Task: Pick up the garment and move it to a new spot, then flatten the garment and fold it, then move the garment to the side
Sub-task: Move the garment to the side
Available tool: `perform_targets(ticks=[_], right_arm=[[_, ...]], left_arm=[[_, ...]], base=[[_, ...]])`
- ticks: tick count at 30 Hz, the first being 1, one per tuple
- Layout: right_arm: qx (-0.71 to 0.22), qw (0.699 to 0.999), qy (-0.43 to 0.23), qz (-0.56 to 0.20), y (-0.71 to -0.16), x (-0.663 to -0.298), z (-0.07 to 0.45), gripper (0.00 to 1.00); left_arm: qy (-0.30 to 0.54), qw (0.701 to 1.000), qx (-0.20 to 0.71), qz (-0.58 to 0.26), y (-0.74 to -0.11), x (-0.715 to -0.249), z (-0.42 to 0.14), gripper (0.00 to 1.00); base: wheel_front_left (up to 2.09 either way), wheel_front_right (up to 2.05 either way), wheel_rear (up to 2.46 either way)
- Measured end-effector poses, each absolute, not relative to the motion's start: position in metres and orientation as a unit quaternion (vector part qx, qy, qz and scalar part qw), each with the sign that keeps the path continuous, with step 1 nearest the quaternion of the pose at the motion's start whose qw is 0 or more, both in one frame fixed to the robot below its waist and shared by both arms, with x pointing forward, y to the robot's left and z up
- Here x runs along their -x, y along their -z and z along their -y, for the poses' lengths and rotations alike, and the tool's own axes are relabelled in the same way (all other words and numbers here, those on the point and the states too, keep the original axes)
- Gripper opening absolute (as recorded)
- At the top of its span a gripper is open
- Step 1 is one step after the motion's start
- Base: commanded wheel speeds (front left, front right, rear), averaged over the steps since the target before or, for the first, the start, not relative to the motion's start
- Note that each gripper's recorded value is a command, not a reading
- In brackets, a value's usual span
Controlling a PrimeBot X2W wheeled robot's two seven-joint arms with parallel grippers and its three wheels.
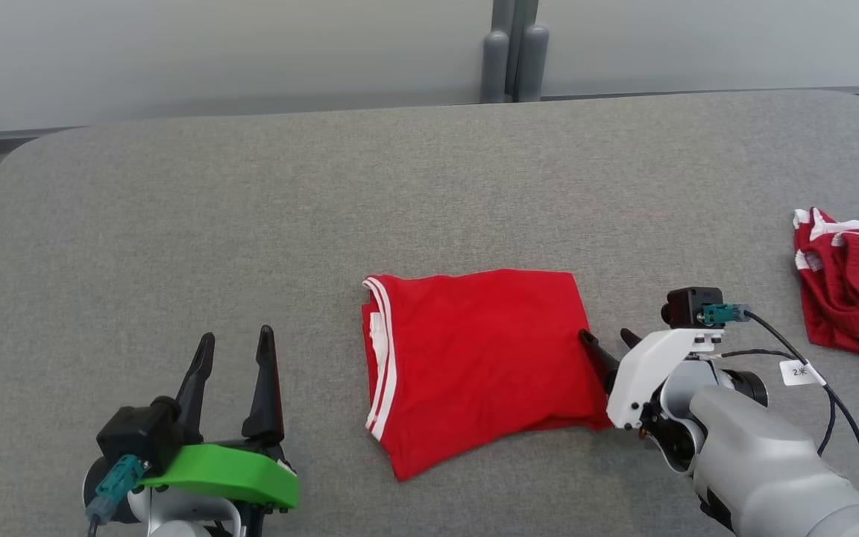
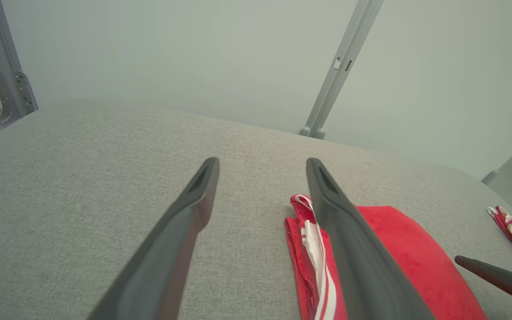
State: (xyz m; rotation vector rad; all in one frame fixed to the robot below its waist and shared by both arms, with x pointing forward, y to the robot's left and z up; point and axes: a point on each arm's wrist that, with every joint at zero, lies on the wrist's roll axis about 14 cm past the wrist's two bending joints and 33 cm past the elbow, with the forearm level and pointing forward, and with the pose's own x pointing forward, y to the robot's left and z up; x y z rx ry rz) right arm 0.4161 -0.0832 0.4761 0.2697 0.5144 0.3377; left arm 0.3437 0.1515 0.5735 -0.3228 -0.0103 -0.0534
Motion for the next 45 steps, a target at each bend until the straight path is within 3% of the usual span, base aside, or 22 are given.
perform_targets(ticks=[15, 17, 19, 20, 31, 45], right_arm=[[-0.154, 0.917, -0.182, -0.321, -0.444, -0.424, 0.061, 1.0], [-0.158, 0.914, -0.186, -0.325, -0.443, -0.425, 0.057, 0.47], [-0.162, 0.912, -0.188, -0.326, -0.443, -0.426, 0.055, 0.32], [-0.164, 0.911, -0.19, -0.327, -0.443, -0.426, 0.053, 0.0], [-0.172, 0.925, -0.172, -0.292, -0.458, -0.432, 0.072, 0.0], [-0.14, 0.958, -0.073, -0.239, -0.492, -0.427, 0.18, 0.0]], left_arm=[[-0.038, 0.988, 0.149, -0.006, -0.562, -0.335, -0.193, 1.0], [-0.043, 0.988, 0.149, -0.007, -0.56, -0.335, -0.196, 1.0], [-0.046, 0.988, 0.149, -0.008, -0.559, -0.334, -0.198, 1.0], [-0.048, 0.988, 0.149, -0.008, -0.559, -0.334, -0.199, 1.0], [-0.031, 0.988, 0.152, -0.001, -0.563, -0.34, -0.188, 1.0], [0.061, 0.985, 0.159, 0.0, -0.567, -0.358, -0.123, 1.0]], base=[[0.0, 0.0, 0.0], [0.0, 0.0, 0.0], [0.0, 0.0, 0.0], [0.0, 0.0, 0.0], [0.0, 0.0, 0.0], [0.0, 0.0, 0.0]])
